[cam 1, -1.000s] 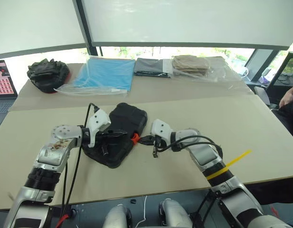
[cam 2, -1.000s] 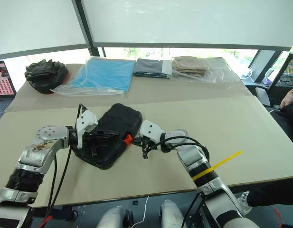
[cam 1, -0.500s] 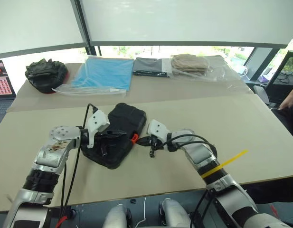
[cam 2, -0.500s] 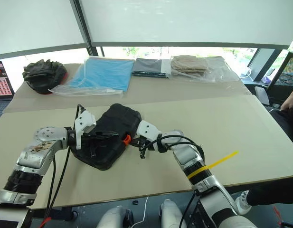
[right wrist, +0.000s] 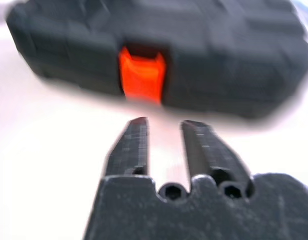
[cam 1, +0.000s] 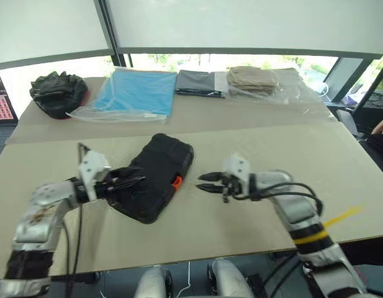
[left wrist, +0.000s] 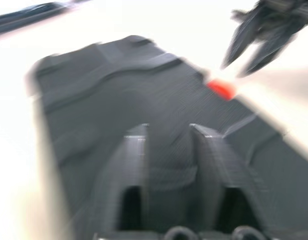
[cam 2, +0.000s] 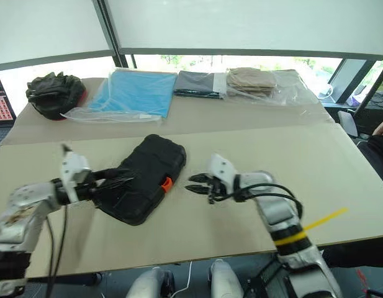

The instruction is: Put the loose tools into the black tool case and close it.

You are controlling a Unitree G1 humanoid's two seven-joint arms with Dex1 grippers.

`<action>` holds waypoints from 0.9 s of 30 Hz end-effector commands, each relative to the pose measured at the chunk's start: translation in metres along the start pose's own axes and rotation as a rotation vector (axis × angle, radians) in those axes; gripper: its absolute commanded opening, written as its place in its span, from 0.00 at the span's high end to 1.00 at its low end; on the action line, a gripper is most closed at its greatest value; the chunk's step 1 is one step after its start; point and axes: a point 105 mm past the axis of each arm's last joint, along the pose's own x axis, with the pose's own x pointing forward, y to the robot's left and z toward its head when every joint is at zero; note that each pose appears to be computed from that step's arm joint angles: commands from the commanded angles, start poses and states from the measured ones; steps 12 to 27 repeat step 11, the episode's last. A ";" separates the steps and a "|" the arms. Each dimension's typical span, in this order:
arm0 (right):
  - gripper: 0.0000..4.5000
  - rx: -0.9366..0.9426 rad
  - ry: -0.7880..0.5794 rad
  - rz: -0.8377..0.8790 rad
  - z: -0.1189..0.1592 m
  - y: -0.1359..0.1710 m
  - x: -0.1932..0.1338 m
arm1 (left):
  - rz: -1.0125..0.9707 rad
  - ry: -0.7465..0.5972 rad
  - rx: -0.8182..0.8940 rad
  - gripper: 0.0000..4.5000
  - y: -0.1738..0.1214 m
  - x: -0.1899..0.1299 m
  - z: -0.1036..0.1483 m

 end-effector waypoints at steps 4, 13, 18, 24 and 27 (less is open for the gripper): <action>0.13 -0.139 -0.185 -0.009 0.015 0.001 -0.049 | 0.221 0.089 0.104 0.06 0.013 -0.053 -0.019; 0.01 -0.157 -0.129 -0.075 -0.008 -0.011 -0.083 | 0.287 0.128 0.079 0.00 -0.004 -0.079 -0.039; 0.01 -0.157 -0.129 -0.075 -0.008 -0.011 -0.083 | 0.287 0.128 0.079 0.00 -0.004 -0.079 -0.039; 0.01 -0.157 -0.129 -0.075 -0.008 -0.011 -0.083 | 0.287 0.128 0.079 0.00 -0.004 -0.079 -0.039; 0.01 -0.157 -0.129 -0.075 -0.008 -0.011 -0.083 | 0.287 0.128 0.079 0.00 -0.004 -0.079 -0.039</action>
